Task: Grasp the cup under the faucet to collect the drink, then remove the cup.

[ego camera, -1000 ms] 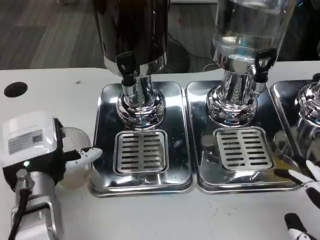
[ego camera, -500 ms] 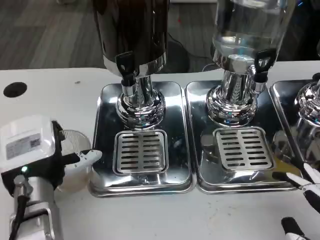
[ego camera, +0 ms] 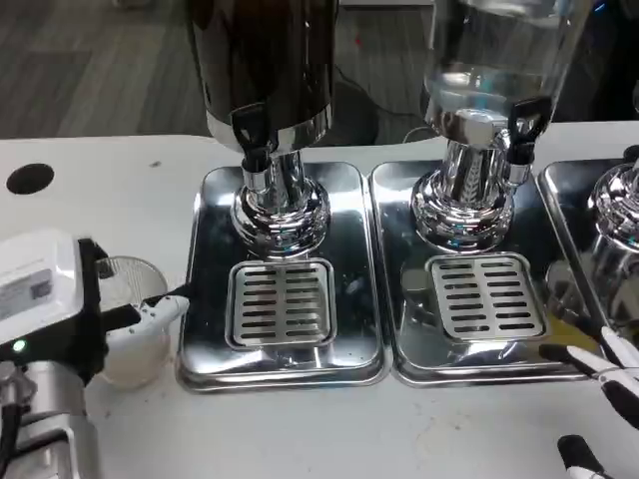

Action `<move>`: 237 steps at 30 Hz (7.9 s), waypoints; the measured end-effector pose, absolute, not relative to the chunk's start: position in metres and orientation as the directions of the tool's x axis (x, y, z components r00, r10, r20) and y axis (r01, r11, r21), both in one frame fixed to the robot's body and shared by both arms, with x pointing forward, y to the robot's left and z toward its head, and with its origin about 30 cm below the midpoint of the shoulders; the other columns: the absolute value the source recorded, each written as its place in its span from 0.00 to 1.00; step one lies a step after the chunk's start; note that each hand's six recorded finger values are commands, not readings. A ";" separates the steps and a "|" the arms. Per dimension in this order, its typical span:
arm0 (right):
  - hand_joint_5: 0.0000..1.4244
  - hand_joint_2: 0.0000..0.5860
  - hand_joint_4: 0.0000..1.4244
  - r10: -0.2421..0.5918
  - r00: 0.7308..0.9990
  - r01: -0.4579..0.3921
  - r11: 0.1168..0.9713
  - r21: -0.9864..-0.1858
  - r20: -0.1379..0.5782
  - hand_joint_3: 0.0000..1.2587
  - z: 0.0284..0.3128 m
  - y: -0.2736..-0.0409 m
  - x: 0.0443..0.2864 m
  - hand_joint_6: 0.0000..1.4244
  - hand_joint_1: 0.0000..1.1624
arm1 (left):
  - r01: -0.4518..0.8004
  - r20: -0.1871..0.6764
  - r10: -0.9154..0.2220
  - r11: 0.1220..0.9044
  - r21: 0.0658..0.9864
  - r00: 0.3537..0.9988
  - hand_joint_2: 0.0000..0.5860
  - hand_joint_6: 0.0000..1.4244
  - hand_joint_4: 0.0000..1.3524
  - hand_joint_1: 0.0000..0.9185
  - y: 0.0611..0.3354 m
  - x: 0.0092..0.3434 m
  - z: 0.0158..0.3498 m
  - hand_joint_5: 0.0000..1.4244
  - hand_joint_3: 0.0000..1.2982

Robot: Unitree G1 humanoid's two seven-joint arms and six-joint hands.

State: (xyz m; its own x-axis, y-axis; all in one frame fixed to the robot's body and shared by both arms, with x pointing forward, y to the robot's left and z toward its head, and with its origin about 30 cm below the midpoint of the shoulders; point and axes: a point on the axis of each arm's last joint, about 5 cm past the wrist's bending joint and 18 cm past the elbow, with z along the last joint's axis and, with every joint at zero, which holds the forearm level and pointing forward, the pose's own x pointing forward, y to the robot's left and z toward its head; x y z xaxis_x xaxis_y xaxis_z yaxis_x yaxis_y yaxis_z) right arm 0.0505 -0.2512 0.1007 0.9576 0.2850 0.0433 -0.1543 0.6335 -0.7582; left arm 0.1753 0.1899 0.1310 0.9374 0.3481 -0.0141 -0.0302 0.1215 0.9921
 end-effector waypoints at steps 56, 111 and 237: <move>0.00 0.74 0.00 0.305 0.952 -0.191 0.646 -0.739 0.020 0.13 0.094 -0.255 0.056 0.00 0.39 | -0.147 0.076 0.194 0.382 0.913 0.978 0.23 0.64 0.48 0.33 0.135 0.223 0.116 0.61 0.42; 0.00 0.74 0.00 0.314 0.949 -0.206 0.667 -0.716 0.019 0.13 0.088 -0.253 0.060 0.00 0.39 | -0.372 0.351 0.142 0.511 0.774 0.925 0.04 0.61 0.20 0.00 0.145 0.190 0.168 0.55 0.24; 0.00 0.72 0.00 0.299 0.950 -0.134 0.662 -0.737 0.096 0.16 0.102 -0.262 0.056 0.00 0.38 | -0.226 0.297 -0.002 0.643 0.732 0.955 0.08 0.67 0.22 0.00 0.131 0.171 0.169 0.58 0.27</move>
